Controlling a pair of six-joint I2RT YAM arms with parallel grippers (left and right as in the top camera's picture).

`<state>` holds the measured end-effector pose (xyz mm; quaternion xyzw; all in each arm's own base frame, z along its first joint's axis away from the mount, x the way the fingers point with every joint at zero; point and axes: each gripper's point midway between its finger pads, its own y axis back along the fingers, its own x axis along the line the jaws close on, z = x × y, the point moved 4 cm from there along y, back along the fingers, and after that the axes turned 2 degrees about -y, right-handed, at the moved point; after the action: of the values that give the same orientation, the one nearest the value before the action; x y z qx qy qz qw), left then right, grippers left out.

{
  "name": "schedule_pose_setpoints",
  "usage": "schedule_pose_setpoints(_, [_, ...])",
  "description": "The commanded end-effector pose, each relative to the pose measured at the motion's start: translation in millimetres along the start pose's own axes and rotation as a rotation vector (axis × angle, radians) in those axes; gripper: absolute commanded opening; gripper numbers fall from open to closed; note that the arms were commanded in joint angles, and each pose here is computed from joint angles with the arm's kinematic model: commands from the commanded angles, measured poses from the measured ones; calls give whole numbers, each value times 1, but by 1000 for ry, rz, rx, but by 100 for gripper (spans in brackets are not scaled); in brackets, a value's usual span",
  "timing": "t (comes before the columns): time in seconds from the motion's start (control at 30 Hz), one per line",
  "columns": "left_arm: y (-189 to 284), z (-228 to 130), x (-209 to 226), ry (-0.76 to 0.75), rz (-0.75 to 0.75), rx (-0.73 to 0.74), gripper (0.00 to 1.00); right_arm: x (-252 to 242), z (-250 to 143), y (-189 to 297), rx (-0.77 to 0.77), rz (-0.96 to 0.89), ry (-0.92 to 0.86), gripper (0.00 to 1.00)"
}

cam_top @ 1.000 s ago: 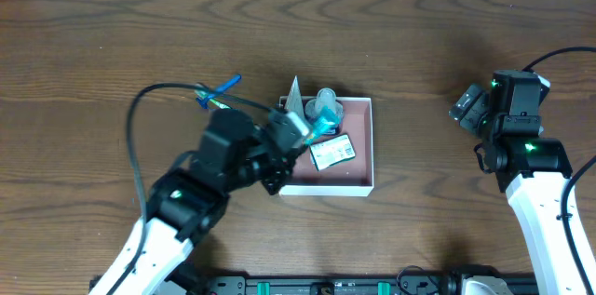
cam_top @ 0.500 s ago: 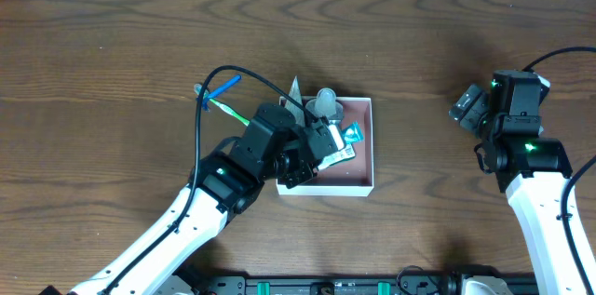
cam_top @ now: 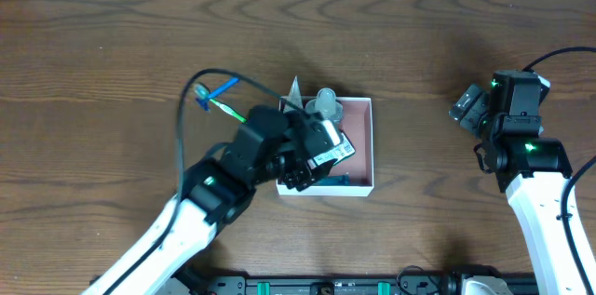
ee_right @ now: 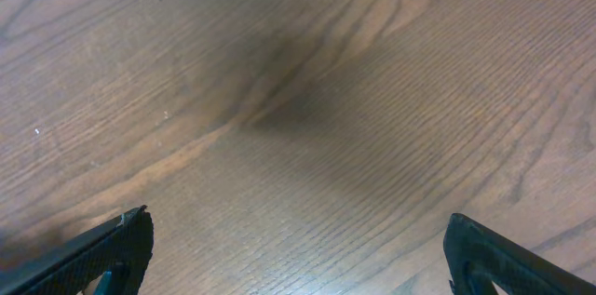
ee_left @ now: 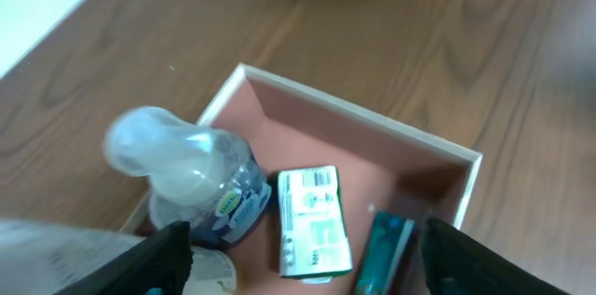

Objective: Pack container
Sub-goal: 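Carry the toothpaste tube over the box and release it inside, then withdraw the left gripper back toward the toothbrush and razor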

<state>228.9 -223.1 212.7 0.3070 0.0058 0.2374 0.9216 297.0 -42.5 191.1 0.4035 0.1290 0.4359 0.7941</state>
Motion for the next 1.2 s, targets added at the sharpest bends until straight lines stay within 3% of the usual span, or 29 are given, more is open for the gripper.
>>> schedule_pose_setpoints(0.0, [36, 22, -1, 95, 47, -97, 84, -3, 6, 0, -17, -18, -10, 99])
schedule_pose_setpoints(0.1, [66, 17, 17, 174, 242, -87, 94, -3, 6, 0, -17, -18, -10, 99])
schedule_pose_setpoints(0.23, [108, -9, 51, 284, 551, -21, 99, -3, 6, 0, -17, -18, -10, 99])
schedule_pose_setpoints(0.53, [141, -32, 131, 555, 851, -105, 98, -3, 6, 0, -17, -18, -10, 99])
schedule_pose_setpoints(0.63, [134, -36, 157, 581, 823, -149, 98, -3, 6, 0, -17, -18, -10, 99])
schedule_pose_setpoints(0.77, [106, -33, 177, 562, 626, -196, 98, -3, 6, 0, -17, -18, -10, 99])
schedule_pose_setpoints(1.0, [66, -61, 218, 694, 582, 10, 98, -3, 6, 0, -17, -18, -10, 99])
schedule_pose_setpoints(1.17, [60, -81, 233, 857, 635, 173, 98, -3, 6, 0, -17, -18, -10, 99])
